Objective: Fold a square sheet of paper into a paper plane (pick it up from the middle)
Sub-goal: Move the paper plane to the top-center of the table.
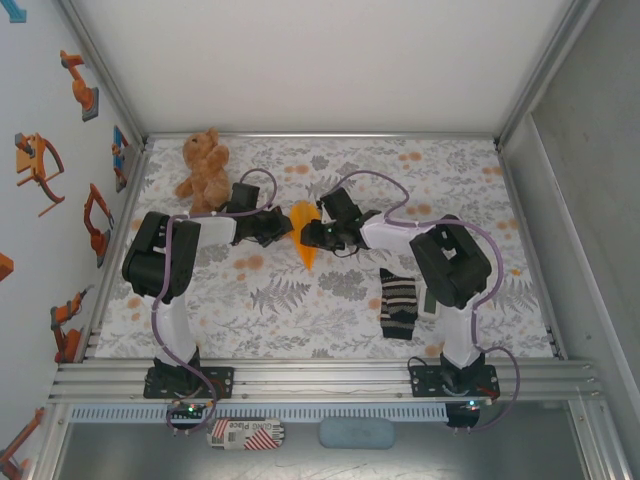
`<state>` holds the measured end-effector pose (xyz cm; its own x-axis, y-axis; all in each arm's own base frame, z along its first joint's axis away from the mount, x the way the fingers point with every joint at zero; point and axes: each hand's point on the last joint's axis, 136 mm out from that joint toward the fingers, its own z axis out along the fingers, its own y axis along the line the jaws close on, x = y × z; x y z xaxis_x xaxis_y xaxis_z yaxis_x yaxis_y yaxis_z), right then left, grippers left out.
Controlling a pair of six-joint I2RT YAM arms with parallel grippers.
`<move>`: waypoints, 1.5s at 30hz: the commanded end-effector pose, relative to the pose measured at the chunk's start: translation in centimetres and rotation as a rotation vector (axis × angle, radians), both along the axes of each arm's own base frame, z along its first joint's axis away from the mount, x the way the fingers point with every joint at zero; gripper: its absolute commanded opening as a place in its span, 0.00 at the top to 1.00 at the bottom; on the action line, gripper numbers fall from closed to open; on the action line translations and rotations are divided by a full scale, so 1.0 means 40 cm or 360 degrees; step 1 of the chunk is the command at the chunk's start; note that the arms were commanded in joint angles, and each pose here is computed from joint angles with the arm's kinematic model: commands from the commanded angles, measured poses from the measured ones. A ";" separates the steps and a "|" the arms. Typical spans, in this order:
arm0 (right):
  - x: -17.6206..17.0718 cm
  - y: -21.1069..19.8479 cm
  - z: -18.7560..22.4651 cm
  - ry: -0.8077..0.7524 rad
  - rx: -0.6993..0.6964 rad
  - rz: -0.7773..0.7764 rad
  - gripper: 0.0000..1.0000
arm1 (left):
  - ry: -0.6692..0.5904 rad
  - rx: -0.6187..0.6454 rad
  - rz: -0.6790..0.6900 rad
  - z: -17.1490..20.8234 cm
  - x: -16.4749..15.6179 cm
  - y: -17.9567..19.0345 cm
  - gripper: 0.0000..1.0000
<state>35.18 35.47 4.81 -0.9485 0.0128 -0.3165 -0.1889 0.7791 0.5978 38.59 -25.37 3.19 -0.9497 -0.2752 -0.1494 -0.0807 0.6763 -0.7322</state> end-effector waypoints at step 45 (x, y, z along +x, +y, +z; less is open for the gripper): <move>0.116 -0.180 -0.011 -0.0194 -0.0767 -0.0155 0.99 | -0.0240 0.0346 0.0212 0.130 -0.031 0.153 0.38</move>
